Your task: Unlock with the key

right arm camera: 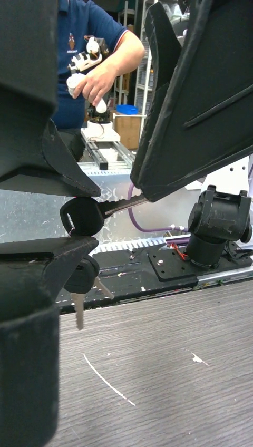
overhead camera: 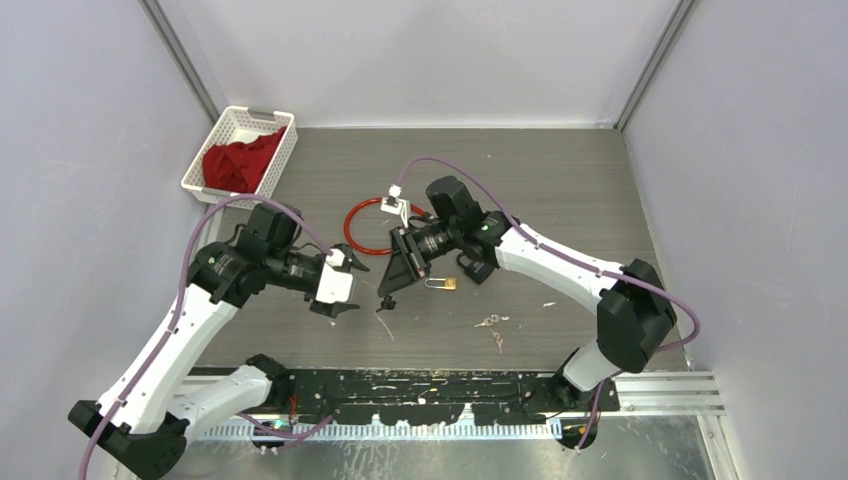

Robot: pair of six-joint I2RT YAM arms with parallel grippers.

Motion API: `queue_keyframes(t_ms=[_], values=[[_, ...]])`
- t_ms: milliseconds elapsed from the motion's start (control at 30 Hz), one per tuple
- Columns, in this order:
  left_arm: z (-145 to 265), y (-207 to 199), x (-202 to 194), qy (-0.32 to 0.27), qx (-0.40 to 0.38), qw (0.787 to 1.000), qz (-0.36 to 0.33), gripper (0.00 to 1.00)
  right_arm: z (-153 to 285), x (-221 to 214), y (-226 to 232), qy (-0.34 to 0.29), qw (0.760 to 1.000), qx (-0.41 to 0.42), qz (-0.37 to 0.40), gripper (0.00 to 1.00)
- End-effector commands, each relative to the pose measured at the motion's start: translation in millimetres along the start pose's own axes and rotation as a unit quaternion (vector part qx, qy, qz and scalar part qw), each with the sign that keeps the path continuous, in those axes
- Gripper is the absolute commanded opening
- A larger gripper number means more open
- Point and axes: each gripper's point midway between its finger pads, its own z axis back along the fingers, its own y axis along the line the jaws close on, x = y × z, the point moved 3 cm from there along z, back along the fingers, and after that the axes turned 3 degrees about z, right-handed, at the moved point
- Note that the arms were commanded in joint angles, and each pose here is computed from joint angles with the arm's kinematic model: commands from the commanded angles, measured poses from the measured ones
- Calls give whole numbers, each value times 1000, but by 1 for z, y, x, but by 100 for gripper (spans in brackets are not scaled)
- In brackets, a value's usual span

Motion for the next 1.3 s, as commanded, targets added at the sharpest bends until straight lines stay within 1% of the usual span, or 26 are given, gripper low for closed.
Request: queue_keyframes(t_ms=[0,167,200,300,400,600,633,733,767,800,867,933,967,1000,1033,1067,1100,1133,1267], values=[[-3,-1,-1,8,-7,1000,-28,61,1,16,19,-5,999,24,42,1],[-7,-2,-8,28,-11,999,-41,38,-2,17,17,-3,999,17,41,1],[-8,1,-8,28,-6,999,-46,35,-3,17,17,-1,999,16,39,1],[-11,5,-10,32,6,998,-46,33,-4,16,15,2,999,12,37,1],[-12,7,-9,32,15,998,-48,28,-5,17,15,0,999,6,37,1],[-15,12,-13,38,35,997,-48,20,-7,21,11,-2,1000,-8,29,1],[-16,12,-14,38,35,997,-51,17,-8,21,11,-1,1000,-10,27,1],[-18,14,-14,35,47,996,-66,3,-9,23,9,-4,1000,-16,23,1],[-17,15,-14,36,53,995,-71,0,-9,24,9,-6,1000,-18,24,1],[-18,17,-17,38,60,994,-77,0,-8,25,11,-7,1000,-17,24,2],[-18,23,-18,40,77,990,-109,0,-7,26,14,-12,999,-13,26,14],[-17,26,-20,43,91,983,-151,0,-6,28,17,-22,999,-6,27,32],[-17,27,-20,41,100,978,-176,0,-5,30,20,-31,999,1,28,39],[-16,30,-17,34,116,970,-209,0,-3,31,21,-41,999,8,27,50],[-15,32,-15,29,128,962,-239,0,1,34,22,-53,998,13,17,58],[-15,32,-14,25,136,951,-275,0,5,38,22,-67,998,19,14,63],[-14,33,-11,19,149,939,-311,0,10,40,22,-79,997,25,10,67],[-14,35,-8,12,165,925,-342,0,14,42,21,-89,996,30,3,69],[-10,41,7,-12,219,868,-445,0,20,39,16,-105,994,39,-14,69]])
